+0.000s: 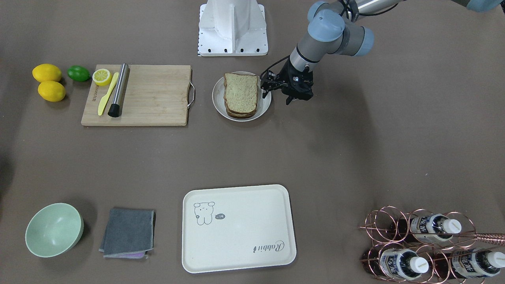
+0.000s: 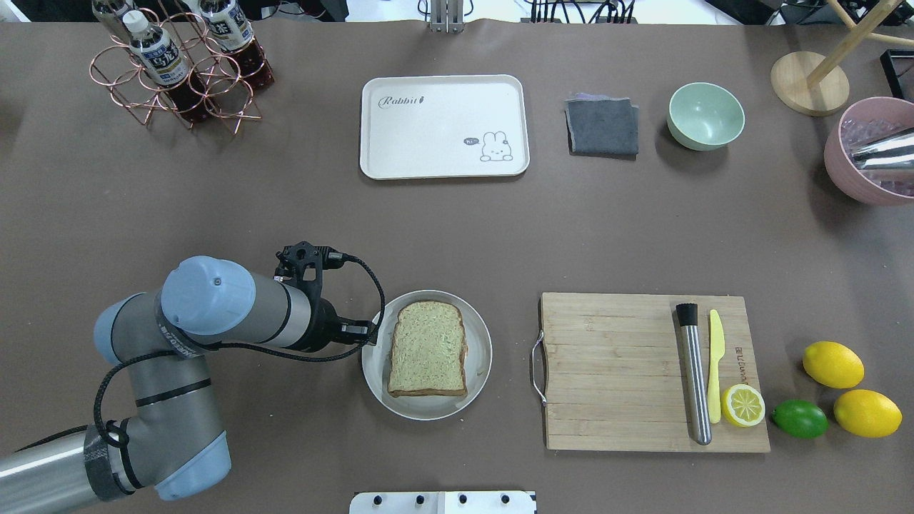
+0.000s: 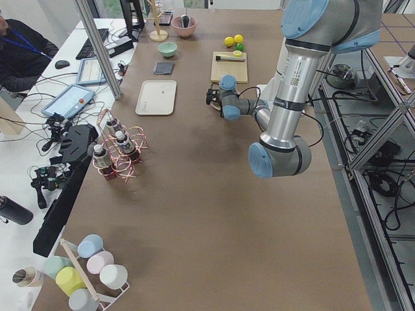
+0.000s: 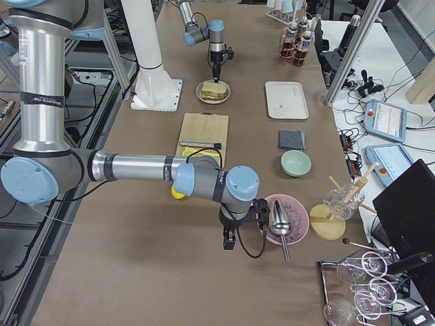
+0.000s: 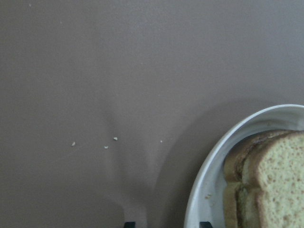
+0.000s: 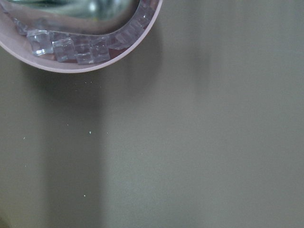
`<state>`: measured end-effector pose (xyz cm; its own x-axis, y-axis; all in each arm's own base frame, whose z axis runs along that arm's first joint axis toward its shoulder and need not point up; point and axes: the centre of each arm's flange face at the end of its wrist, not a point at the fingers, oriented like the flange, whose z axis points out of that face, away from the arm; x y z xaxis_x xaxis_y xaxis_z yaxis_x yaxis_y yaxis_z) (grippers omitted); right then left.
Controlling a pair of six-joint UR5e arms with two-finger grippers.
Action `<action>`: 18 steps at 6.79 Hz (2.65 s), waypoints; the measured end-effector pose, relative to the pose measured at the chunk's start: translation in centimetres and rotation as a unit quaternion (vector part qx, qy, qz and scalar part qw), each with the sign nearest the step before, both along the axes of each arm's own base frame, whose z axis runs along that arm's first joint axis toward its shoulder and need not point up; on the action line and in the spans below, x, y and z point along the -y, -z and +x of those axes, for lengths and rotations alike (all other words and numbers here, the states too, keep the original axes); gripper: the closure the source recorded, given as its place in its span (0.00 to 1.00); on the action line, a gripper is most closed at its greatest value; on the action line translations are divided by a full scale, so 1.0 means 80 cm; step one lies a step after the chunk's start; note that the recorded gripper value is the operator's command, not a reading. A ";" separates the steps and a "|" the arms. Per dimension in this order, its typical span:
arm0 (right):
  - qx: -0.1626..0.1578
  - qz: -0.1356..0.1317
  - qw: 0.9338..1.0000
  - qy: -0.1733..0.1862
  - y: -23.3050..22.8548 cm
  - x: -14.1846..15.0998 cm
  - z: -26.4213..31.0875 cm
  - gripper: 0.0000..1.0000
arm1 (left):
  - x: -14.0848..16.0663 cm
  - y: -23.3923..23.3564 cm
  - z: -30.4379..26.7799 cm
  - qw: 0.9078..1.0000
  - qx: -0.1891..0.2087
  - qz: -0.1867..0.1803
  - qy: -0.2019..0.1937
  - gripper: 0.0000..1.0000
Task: Make sandwich and place on tray
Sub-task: 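Grasp the rim of the white plate with the left gripper, then slide the plate with the left gripper onto the white tray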
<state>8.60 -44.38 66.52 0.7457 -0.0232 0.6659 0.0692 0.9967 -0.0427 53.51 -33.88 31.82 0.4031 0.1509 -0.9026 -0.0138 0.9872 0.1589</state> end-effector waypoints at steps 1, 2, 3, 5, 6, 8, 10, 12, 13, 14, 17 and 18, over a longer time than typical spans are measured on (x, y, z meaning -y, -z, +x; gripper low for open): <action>0.000 0.000 1.000 0.000 0.000 0.000 0.000 0.00 | -0.003 0.003 0.002 1.000 -0.003 0.001 -0.002 0.63; 0.000 0.000 1.000 0.000 0.000 0.000 0.000 0.00 | -0.005 0.006 0.003 1.000 -0.005 0.002 -0.004 0.78; 0.000 0.000 1.000 0.000 0.000 0.000 0.000 0.00 | -0.006 0.006 0.004 1.000 -0.005 0.002 -0.005 1.00; 0.000 -0.001 1.000 0.000 -0.001 -0.002 0.000 0.00 | -0.007 0.005 0.004 1.000 -0.005 0.002 -0.005 1.00; 0.001 -0.001 1.000 0.000 -0.002 -0.004 0.000 0.00 | -0.008 0.007 0.004 1.000 -0.006 0.003 -0.006 1.00; 0.000 -0.002 1.000 -0.001 -0.003 -0.005 0.000 0.00 | 0.001 0.015 -0.001 1.000 -0.012 0.005 -0.002 1.00; -0.002 0.005 1.000 -0.003 -0.007 -0.005 0.001 0.00 | 0.046 0.027 -0.024 1.000 -0.020 -0.002 0.006 1.00; -0.003 0.012 1.000 -0.004 -0.007 -0.004 0.002 0.00 | 0.138 0.034 -0.044 1.000 -0.019 -0.015 0.012 1.00; -0.003 0.011 1.000 -0.004 -0.008 -0.004 0.001 0.00 | 0.196 0.029 -0.052 1.000 -0.009 -0.008 0.011 1.00; -0.003 0.010 1.000 -0.004 -0.010 -0.004 0.001 0.00 | 0.258 0.024 -0.068 1.000 -0.001 -0.005 0.007 1.00; -0.003 0.007 1.000 -0.004 -0.014 -0.002 0.001 0.00 | 0.410 0.060 -0.085 0.999 0.016 -0.017 0.023 1.00; -0.003 0.008 1.000 -0.004 -0.014 -0.001 0.001 0.00 | 0.445 0.070 -0.080 0.999 0.027 -0.024 0.028 1.00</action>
